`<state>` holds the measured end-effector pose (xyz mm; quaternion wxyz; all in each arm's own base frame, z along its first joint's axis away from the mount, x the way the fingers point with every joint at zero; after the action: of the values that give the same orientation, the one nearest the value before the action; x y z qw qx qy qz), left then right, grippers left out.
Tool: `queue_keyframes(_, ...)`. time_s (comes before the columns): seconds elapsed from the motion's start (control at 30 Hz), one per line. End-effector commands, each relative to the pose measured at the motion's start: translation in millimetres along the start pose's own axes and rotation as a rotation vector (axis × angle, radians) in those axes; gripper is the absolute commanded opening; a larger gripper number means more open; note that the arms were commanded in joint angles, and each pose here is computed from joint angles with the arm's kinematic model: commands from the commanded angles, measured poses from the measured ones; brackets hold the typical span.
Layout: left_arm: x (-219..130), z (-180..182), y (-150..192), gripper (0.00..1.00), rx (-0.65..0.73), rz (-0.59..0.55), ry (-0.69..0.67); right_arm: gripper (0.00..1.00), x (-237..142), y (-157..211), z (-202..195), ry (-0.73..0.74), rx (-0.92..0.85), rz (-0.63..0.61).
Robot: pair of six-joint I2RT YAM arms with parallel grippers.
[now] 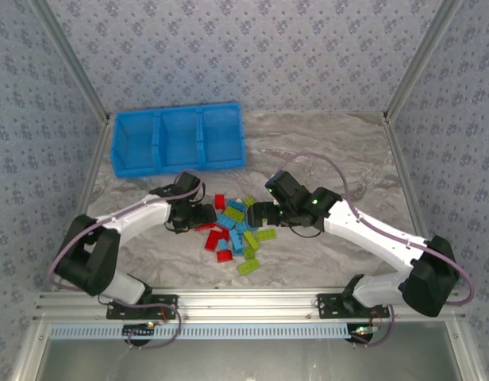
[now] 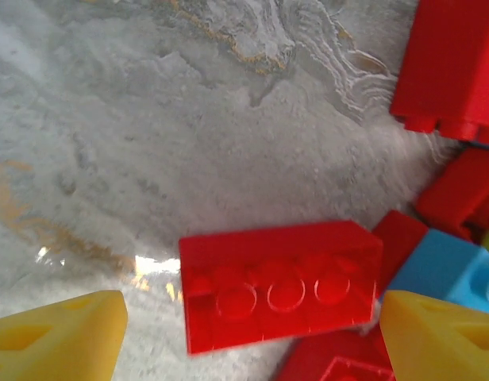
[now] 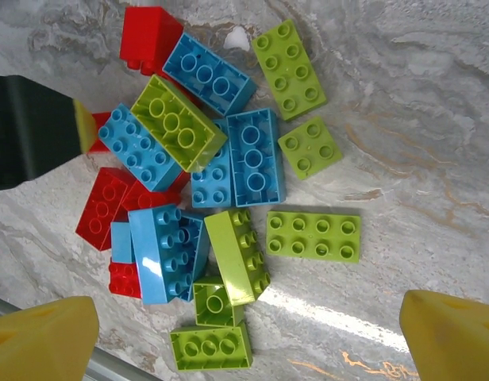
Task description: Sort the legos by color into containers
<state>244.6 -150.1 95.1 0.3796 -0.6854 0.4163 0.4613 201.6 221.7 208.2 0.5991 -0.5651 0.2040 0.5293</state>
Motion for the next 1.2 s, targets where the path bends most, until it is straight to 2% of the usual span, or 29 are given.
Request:
queue_keyframes(0.0,5,-14,-11,0.84,0.013,-0.023,0.014,1.0,-7,5,-8,0.038,0.034,-0.018)
queue_keyframes(0.27,18,-13,-11,0.84,0.027,-0.001,-0.005,1.0,-6,6,-13,0.054,0.044,-0.026)
queue_keyframes(0.47,21,5,-7,0.64,0.04,0.018,-0.133,1.0,-6,4,-10,0.037,0.042,-0.026)
queue_keyframes(0.6,13,4,-7,0.57,0.036,0.007,-0.108,1.0,-6,3,-9,0.033,0.043,-0.029)
queue_keyframes(0.73,-16,-4,-18,0.52,0.028,-0.071,-0.057,1.0,-7,3,-8,0.029,0.044,-0.034)
queue_keyframes(0.8,-39,-6,-31,0.51,0.014,-0.144,-0.036,1.0,-7,4,-8,0.029,0.044,-0.036)
queue_keyframes(0.9,-83,0,-63,0.51,-0.012,-0.334,-0.058,1.0,-9,4,-9,0.033,0.046,-0.048)
queue_keyframes(1.0,-129,11,-112,0.51,-0.094,-0.516,-0.061,1.0,-11,3,-9,0.03,0.04,-0.059)
queue_keyframes(1.1,-154,25,-164,0.5,-0.193,-0.635,-0.065,1.0,-12,5,-11,0.033,0.043,-0.067)
queue_keyframes(1.17,-158,32,-195,0.5,-0.245,-0.649,-0.097,1.0,-13,7,-13,0.033,0.046,-0.071)
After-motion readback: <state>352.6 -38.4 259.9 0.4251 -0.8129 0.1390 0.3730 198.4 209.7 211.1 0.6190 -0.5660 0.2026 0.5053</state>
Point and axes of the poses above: each hand's point on the last joint's axis, 136 mm out from that joint toward the fingers, its own x axis out along the fingers, its own z axis along the line the jaws close on, y = z × x, the point moved 6 cm from there along -x, back along the fingers, and after that the axes turned 8 degrees about -x, right-handed, at the moved point
